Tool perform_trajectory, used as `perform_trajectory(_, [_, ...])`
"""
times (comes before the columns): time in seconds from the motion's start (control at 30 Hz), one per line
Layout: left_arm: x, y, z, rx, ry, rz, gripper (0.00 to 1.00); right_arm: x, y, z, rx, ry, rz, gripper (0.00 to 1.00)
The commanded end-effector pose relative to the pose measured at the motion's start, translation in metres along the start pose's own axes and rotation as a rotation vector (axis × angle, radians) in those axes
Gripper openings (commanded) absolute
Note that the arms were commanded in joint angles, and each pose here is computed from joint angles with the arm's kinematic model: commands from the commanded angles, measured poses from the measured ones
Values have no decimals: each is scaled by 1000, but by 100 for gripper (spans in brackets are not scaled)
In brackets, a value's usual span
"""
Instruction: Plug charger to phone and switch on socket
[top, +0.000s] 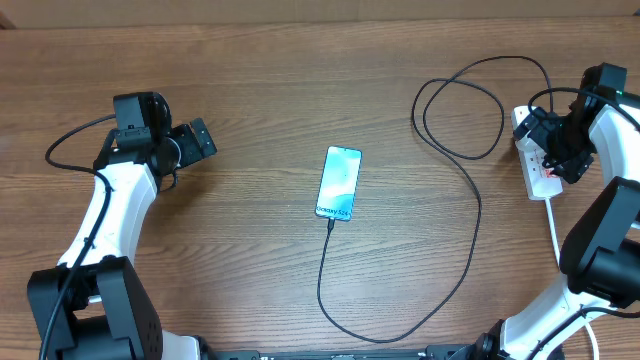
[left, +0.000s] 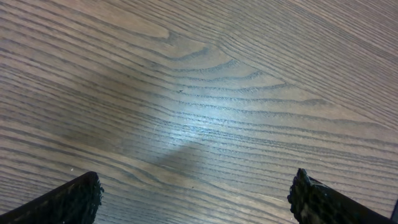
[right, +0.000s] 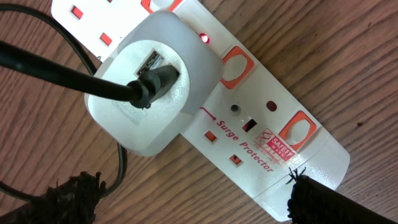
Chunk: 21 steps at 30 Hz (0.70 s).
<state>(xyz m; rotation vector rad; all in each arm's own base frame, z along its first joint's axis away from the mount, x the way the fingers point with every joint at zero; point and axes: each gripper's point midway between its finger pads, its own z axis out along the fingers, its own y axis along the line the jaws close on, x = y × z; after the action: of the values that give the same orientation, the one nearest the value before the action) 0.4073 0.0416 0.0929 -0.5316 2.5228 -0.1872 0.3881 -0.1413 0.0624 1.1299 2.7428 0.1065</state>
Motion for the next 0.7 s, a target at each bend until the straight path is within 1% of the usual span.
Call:
perform_trajectory(0.0, [-2, -1, -6, 0, -17, 0, 100, -3, 2, -8, -15, -22, -5, 100])
perform_trajectory(0.67, [-5, -2, -11, 5, -32, 2, 100, -3, 2, -8, -15, -22, -4, 100])
